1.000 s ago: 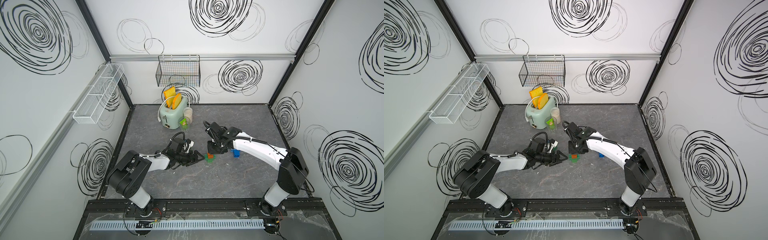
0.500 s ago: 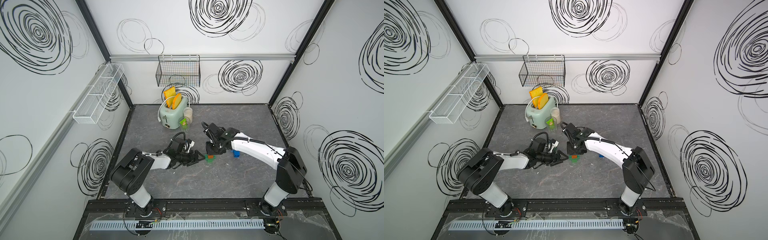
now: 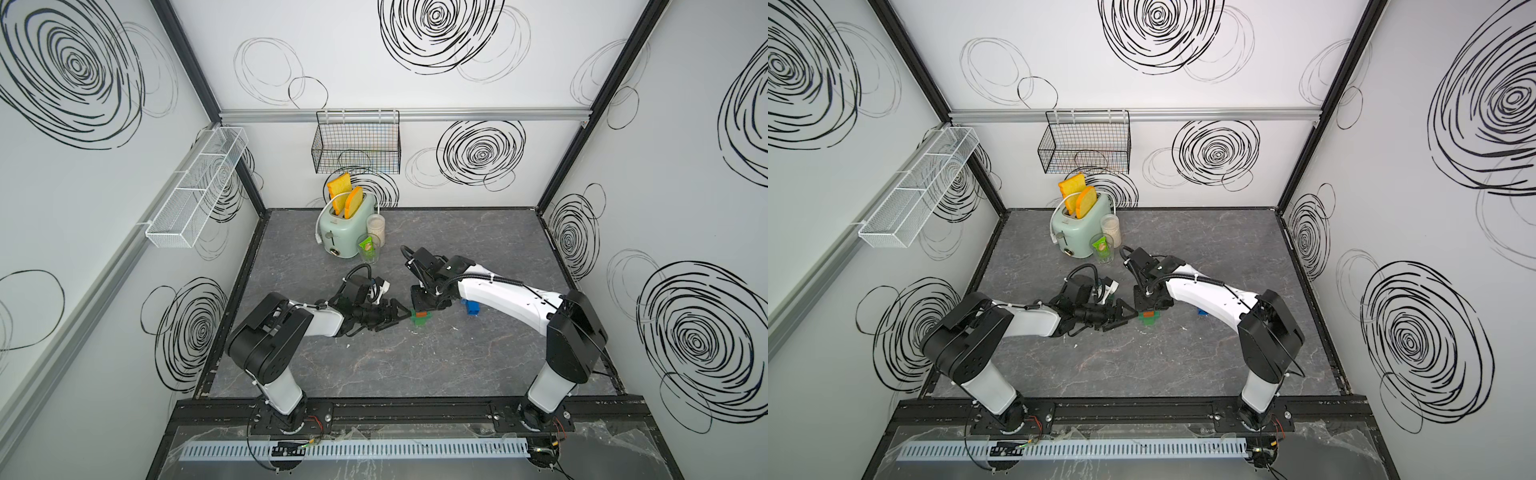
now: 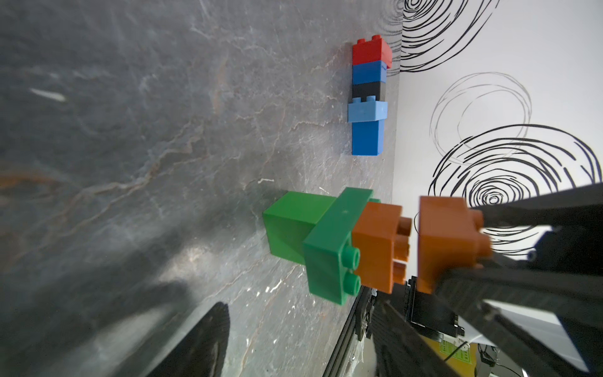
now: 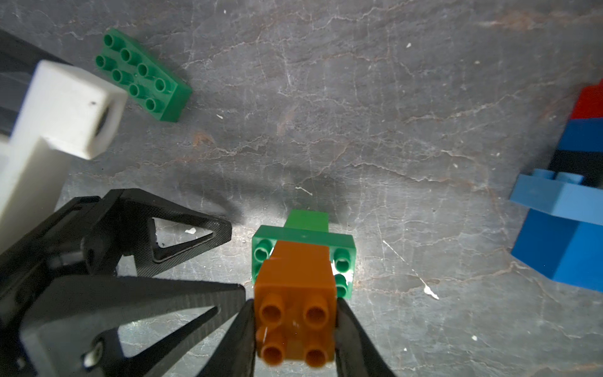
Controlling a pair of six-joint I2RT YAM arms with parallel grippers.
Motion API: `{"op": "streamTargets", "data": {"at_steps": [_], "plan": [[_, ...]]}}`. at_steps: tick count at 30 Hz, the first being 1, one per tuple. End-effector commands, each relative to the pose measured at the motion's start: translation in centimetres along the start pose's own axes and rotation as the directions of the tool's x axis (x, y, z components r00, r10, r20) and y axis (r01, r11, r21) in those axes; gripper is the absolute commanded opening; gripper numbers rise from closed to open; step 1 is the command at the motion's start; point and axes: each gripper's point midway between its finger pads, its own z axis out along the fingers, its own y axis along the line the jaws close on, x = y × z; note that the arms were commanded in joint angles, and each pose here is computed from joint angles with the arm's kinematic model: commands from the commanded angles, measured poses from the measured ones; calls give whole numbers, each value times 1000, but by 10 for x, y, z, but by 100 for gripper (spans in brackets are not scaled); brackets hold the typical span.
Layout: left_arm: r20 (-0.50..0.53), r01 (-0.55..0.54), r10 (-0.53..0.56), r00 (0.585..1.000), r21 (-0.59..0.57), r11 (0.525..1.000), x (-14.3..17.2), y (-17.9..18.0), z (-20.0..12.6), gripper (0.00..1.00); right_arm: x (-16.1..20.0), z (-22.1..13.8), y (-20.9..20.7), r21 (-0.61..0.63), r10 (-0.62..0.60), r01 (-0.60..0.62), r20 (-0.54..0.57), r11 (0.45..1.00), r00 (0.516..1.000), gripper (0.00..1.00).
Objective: Assemble the letter f with lego
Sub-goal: Assemble the lego brick with the lego brick.
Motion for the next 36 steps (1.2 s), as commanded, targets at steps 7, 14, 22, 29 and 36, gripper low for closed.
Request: {"op": "streamTargets", "data": {"at_steps": [7,14,22,29,36], "plan": [[13,-23,22,1000,44,999,-9,-12,2,73,2,3,-4,33,-19,20,-21,999,1000,38],[13,-18,17,1000,41,999,-10,-10,3,72,0,-2,-5,36,-22,22,-15,999,1000,40],[13,-13,13,1000,37,999,-9,-8,2,72,-5,-4,-3,39,-31,31,-3,999,1000,39],[14,-14,14,1000,36,999,-10,-8,2,72,-5,-4,-2,38,-34,34,-7,999,999,36],[15,-13,12,1000,39,999,-10,-8,2,72,-4,-6,-5,50,-36,37,-3,998,999,33]]}}
